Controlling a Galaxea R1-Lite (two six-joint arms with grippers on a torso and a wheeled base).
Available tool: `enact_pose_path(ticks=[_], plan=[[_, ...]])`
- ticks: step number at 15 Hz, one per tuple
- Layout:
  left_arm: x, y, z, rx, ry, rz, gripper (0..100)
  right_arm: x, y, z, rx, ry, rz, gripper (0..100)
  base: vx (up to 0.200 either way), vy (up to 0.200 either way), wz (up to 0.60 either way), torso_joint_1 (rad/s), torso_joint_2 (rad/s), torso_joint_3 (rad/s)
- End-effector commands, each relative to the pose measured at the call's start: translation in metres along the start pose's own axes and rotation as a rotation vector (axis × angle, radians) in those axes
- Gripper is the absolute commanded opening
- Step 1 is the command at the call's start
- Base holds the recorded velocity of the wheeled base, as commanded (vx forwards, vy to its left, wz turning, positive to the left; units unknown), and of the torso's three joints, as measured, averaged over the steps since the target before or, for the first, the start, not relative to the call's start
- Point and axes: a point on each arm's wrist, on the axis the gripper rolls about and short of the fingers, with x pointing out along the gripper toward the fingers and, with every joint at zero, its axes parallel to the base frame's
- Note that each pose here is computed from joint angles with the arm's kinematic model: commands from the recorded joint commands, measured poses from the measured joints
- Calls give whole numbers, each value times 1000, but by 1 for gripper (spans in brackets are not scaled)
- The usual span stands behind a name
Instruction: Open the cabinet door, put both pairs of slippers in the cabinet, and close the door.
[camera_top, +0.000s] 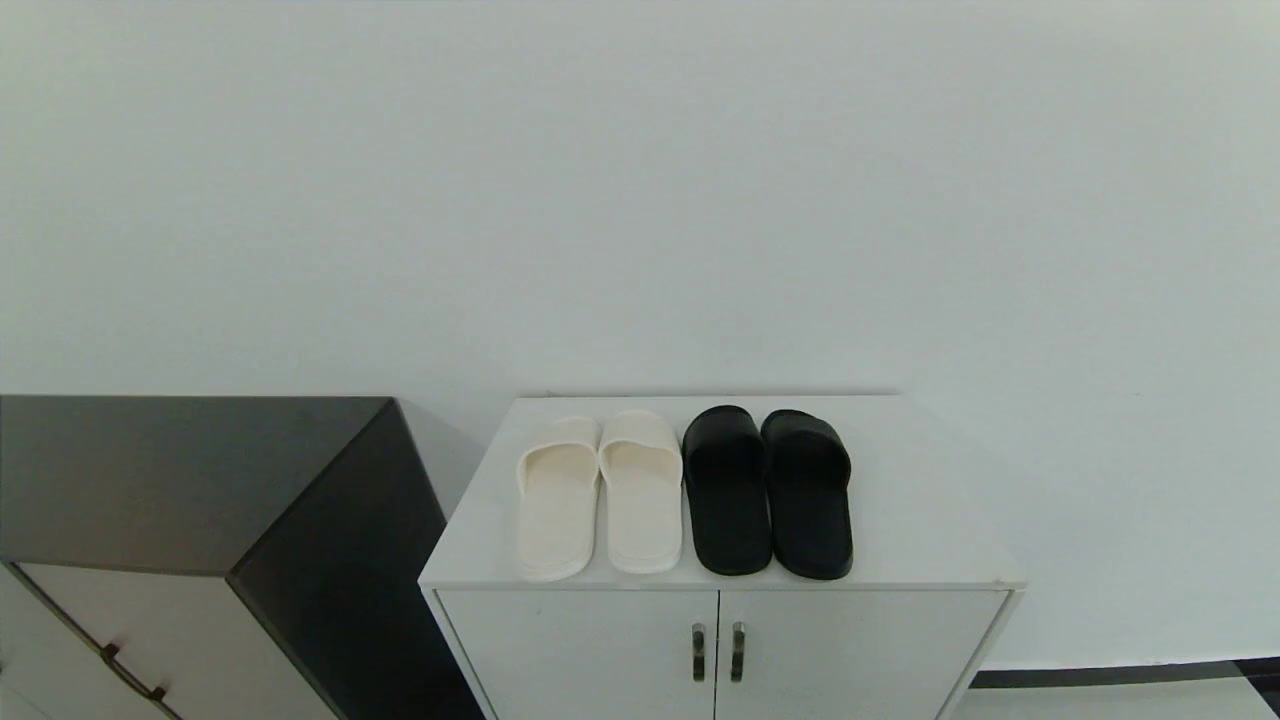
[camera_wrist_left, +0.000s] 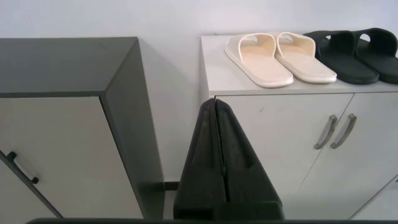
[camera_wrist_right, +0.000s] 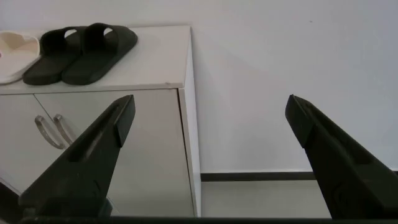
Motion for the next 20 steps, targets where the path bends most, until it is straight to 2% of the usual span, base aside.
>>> enact_pose_path(ticks=[1, 4, 6, 7, 8, 9, 10, 12, 16, 19, 20], plan=[[0, 0, 0, 0, 1, 0, 0, 0, 0, 0, 2, -1, -1, 100, 0, 0, 0, 0, 0, 0], [0, 0, 0, 3, 1, 0, 0, 1, 0, 2, 5, 5, -7, 100, 0, 0, 0, 0, 0, 0], [0, 0, 0, 3, 1, 0, 0, -6, 0, 69, 184, -112, 7, 100, 0, 0, 0, 0, 0, 0], [0, 0, 0, 0, 1, 0, 0, 8, 3, 70, 54, 27, 115, 100, 0, 0, 0, 0, 0, 0], [0, 0, 0, 1, 1, 0, 0, 25, 4, 62, -2, 162, 175, 100, 0, 0, 0, 0, 0, 0], [0, 0, 0, 3, 1, 0, 0, 46, 5, 64, 12, 264, 208, 100, 0, 0, 0, 0, 0, 0], [0, 0, 0, 3, 1, 0, 0, 69, 8, 69, 29, 310, 260, 100, 0, 0, 0, 0, 0, 0], [0, 0, 0, 3, 1, 0, 0, 99, 21, 79, 43, 308, 371, 100, 0, 0, 0, 0, 0, 0], [0, 0, 0, 3, 1, 0, 0, 120, 61, 112, 91, 277, 389, 100, 0, 0, 0, 0, 0, 0], [0, 0, 0, 4, 1, 0, 0, 126, 91, 122, 84, 340, 391, 100, 0, 0, 0, 0, 0, 0], [0, 0, 0, 3, 1, 0, 0, 133, 107, 126, 100, 360, 407, 100, 0, 0, 0, 0, 0, 0]])
